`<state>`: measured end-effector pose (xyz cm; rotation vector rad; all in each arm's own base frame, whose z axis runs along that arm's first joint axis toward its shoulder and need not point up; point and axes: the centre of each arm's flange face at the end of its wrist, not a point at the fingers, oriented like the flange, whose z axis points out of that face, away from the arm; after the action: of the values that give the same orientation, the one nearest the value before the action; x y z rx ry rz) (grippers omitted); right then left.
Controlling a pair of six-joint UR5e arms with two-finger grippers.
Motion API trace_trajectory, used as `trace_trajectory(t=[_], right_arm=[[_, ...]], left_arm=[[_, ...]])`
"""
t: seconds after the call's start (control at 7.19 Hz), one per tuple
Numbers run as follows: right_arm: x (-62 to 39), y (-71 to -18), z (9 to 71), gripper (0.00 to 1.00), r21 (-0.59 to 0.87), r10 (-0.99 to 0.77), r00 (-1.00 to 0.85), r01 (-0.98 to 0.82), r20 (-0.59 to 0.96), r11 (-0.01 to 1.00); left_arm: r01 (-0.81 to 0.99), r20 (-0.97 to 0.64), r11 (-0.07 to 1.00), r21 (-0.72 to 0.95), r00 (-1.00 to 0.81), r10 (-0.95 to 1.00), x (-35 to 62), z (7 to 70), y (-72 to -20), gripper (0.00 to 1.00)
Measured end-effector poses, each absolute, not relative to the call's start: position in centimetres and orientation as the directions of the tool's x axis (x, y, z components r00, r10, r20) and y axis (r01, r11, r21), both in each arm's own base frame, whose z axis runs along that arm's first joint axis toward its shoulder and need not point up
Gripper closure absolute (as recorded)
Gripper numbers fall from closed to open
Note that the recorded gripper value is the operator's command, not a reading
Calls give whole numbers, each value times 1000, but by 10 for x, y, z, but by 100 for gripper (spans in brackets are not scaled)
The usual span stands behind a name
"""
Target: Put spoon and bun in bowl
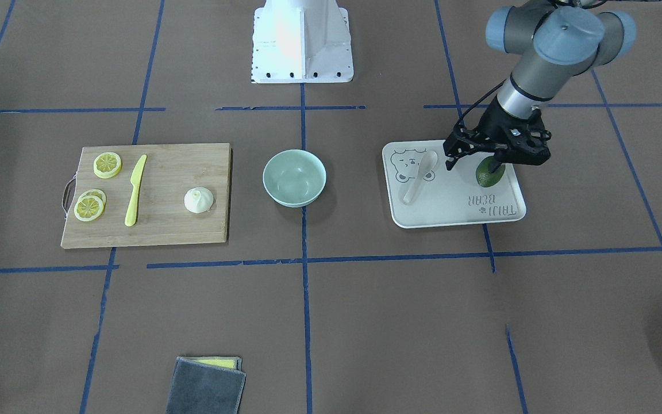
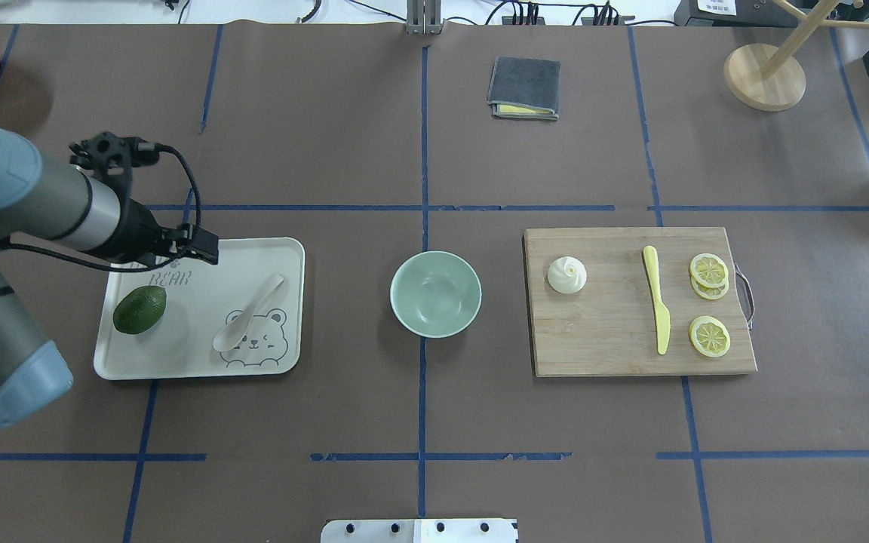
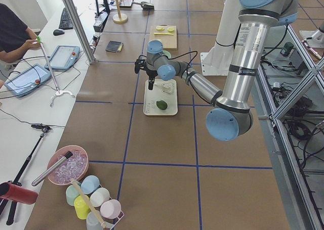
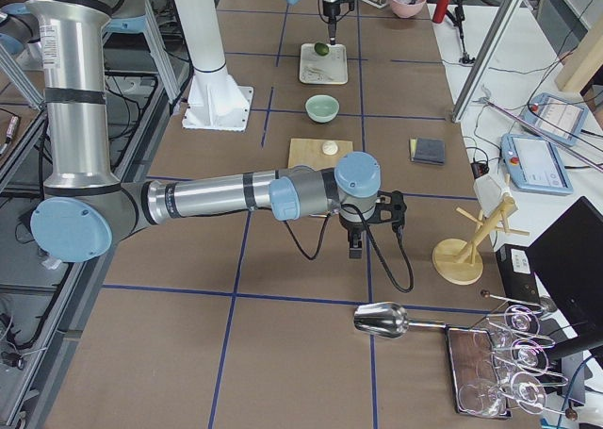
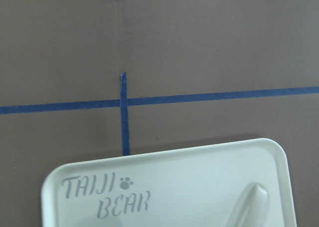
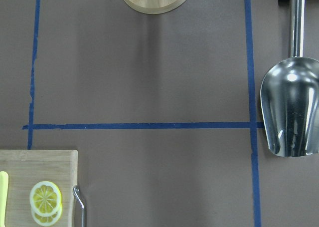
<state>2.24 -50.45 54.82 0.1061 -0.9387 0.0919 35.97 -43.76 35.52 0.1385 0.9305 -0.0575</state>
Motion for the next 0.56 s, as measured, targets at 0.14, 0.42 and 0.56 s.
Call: trace_trajectory(t=[0.14, 0.42, 0.56], right_arm=[[4, -507, 537, 0, 32, 60, 572, -149, 818, 988], [-28, -510, 510, 0, -4, 100, 543, -176, 834, 984], [-39, -510, 498, 0, -14, 110, 534, -181, 838, 983]], left_arm=[[122, -796, 989, 88, 605, -4, 384, 356, -422, 6], [120, -782, 988, 97, 623, 1, 416, 359, -412, 7], [120, -773, 987, 103, 635, 4, 432, 361, -416, 7]])
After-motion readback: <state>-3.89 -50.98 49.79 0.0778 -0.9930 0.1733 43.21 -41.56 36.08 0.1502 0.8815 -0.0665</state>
